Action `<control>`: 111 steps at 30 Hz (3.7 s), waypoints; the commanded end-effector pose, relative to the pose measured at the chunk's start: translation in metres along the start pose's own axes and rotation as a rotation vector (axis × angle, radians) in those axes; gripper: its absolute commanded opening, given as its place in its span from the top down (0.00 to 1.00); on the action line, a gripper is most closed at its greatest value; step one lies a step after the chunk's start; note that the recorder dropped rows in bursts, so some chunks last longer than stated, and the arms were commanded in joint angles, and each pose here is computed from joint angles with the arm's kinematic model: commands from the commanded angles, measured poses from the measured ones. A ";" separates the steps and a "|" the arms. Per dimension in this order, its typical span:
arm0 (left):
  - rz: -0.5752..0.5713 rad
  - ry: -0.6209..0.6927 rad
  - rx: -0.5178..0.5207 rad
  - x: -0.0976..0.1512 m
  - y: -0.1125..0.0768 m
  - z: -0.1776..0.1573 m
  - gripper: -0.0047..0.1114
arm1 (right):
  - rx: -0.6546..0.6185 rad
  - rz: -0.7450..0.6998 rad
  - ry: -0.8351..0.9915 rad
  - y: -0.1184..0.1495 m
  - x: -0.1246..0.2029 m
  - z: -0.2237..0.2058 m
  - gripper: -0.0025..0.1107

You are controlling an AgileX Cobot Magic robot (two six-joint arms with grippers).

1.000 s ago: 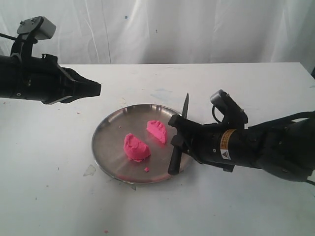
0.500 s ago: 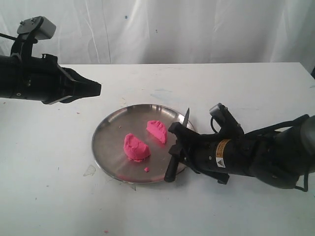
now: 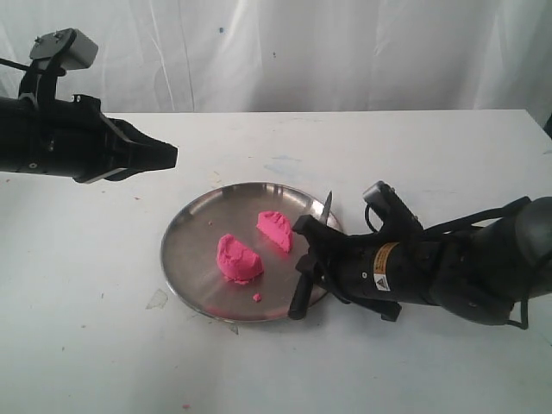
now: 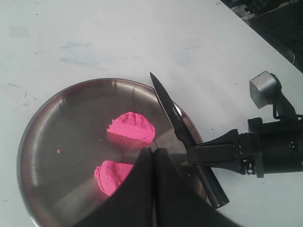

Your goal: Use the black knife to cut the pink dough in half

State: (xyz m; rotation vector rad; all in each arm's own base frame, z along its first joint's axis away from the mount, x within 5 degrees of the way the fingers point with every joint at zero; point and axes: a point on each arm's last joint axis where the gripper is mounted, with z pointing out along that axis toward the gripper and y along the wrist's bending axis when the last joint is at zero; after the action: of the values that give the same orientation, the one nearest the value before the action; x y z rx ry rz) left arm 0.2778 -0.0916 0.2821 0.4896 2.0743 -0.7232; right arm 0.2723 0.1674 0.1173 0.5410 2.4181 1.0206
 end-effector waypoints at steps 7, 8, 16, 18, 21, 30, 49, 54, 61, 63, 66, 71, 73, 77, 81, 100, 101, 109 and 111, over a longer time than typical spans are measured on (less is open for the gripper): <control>-0.025 -0.011 0.018 0.000 -0.003 -0.002 0.96 | 0.002 -0.047 0.018 0.001 -0.001 0.005 0.68; -0.025 -0.011 0.018 0.000 -0.003 -0.002 0.96 | -0.004 -0.049 0.014 0.003 -0.001 0.004 0.65; -0.025 -0.011 0.018 0.000 -0.003 -0.002 0.96 | 0.056 -0.169 -0.054 0.022 -0.013 -0.031 0.62; -0.025 -0.011 0.018 0.000 -0.003 -0.002 0.96 | 0.068 -0.214 -0.069 0.027 -0.014 -0.040 0.62; -0.025 -0.011 0.018 0.000 -0.003 -0.002 0.96 | 0.049 -0.271 -0.088 0.034 -0.015 -0.053 0.62; -0.025 -0.012 0.016 0.000 -0.002 -0.002 0.96 | 0.141 -0.434 -0.188 0.038 -0.019 -0.098 0.68; -0.025 -0.012 0.016 0.000 -0.002 -0.002 0.96 | 0.098 -1.175 -0.122 0.070 0.027 -0.181 0.98; -0.025 -0.012 0.016 0.000 -0.002 -0.002 0.96 | 0.088 -1.179 -0.070 0.070 0.036 -0.185 0.98; -0.025 -0.012 0.016 0.000 -0.002 -0.002 0.96 | 0.035 -1.193 -0.110 0.074 0.039 -0.185 0.98; -0.025 -0.012 0.016 0.000 -0.002 -0.002 0.96 | -0.023 -1.196 -0.176 0.073 0.041 -0.187 0.98; -0.025 -0.012 0.016 0.000 -0.002 -0.002 0.96 | -0.087 -1.196 -0.252 0.067 0.045 -0.196 0.98; -0.025 -0.012 0.016 0.000 -0.002 -0.002 0.96 | -0.073 -1.193 -0.248 0.049 0.052 -0.212 0.98; -0.025 -0.011 0.018 0.000 -0.003 -0.002 0.96 | -0.035 -1.171 -0.251 0.039 0.051 -0.222 0.98; -0.025 -0.013 0.010 0.000 -0.002 -0.002 0.96 | 0.004 -1.111 -0.286 0.019 0.051 -0.236 0.98; -0.023 -0.013 0.007 0.000 -0.002 -0.002 0.96 | 0.042 -1.055 -0.353 -0.002 0.052 -0.244 0.98; -0.024 -0.016 -0.004 0.000 -0.001 -0.002 0.96 | 0.108 -0.821 -0.550 -0.068 0.074 -0.250 0.98; -0.024 -0.016 -0.004 0.000 -0.001 -0.002 0.96 | 0.108 -0.819 -0.557 -0.070 0.075 -0.250 0.98; -0.024 -0.016 -0.004 0.000 -0.001 -0.002 0.96 | 0.099 -0.824 -0.580 -0.090 0.088 -0.246 0.98; -0.024 -0.016 -0.004 0.000 -0.001 -0.002 0.96 | 0.100 -0.824 -0.578 -0.090 0.088 -0.246 0.98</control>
State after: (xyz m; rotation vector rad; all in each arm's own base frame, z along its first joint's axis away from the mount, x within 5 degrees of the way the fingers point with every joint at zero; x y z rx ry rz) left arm 0.2787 -0.0906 0.2820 0.4796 2.0742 -0.7083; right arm 0.0498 0.0171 0.1822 -0.1455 1.8717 0.3304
